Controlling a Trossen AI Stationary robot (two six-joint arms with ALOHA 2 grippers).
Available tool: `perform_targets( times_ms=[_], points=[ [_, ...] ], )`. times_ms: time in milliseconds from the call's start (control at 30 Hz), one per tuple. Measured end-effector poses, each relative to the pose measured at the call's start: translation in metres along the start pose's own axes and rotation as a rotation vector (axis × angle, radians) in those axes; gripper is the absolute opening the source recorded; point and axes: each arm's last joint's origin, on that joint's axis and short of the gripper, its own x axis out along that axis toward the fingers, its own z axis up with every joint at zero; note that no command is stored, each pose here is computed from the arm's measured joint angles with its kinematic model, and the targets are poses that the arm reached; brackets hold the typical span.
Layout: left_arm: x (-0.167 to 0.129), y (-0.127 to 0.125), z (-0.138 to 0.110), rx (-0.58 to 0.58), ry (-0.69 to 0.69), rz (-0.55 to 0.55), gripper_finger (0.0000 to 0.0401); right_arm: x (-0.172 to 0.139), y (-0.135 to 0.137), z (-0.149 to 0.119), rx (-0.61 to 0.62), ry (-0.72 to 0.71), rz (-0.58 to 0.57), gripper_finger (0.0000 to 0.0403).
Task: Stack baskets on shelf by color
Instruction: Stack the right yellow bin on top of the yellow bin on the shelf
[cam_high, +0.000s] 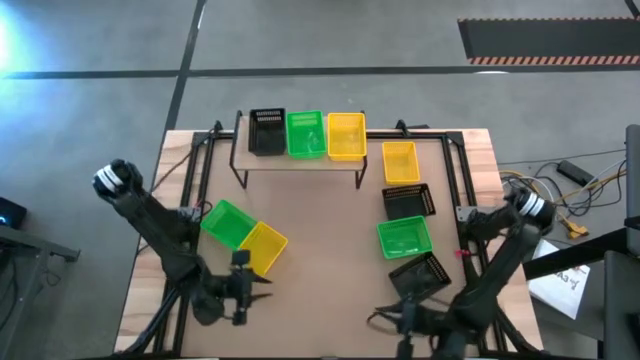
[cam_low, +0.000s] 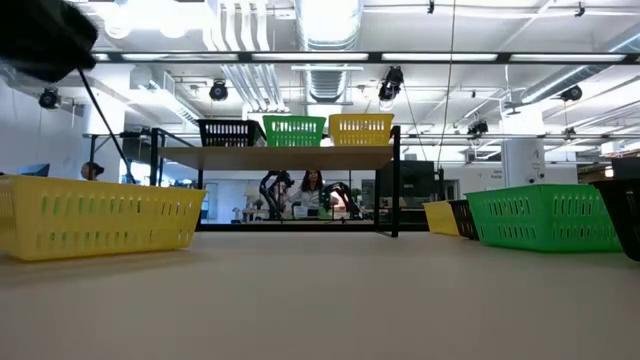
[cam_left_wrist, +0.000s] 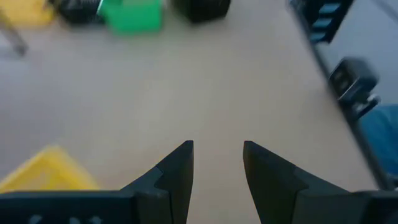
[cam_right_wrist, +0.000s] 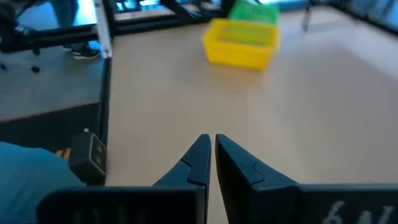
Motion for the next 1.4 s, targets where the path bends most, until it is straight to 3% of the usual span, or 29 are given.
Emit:
perform_targets(
  times_ms=[200,400,667,900,1100,1267,1400],
  points=[
    [0.023,-0.018,0.011,0.101,-0.204,-0.028,0.0125,-0.031,-0.031,0.005,0.213,0.206,-0.063,0.0018],
    [0.035,-0.018,0.017,0.129,-0.275,-0.010,0.0125,-0.029,-0.038,0.001,0.323,0.412,-0.110,0.0057],
    [0.039,-0.014,0.019,0.119,-0.274,0.007,0.0125,-0.009,-0.050,0.000,0.319,0.475,-0.240,0.0140],
    [0.031,-0.010,0.032,0.027,-0.273,0.004,0.0125,0.029,-0.092,0.032,0.235,0.519,-0.403,0.0156],
    [0.001,0.009,0.039,-0.070,-0.105,0.043,0.0125,0.069,-0.131,0.060,0.161,0.538,-0.436,0.0161],
    [-0.025,0.026,0.023,-0.191,0.118,0.054,0.0125,0.094,-0.158,0.076,0.113,0.554,-0.442,0.0188],
    [-0.041,0.031,0.009,-0.268,0.308,0.030,0.0125,0.106,-0.190,0.085,0.143,0.587,-0.532,0.0210]
  ],
)
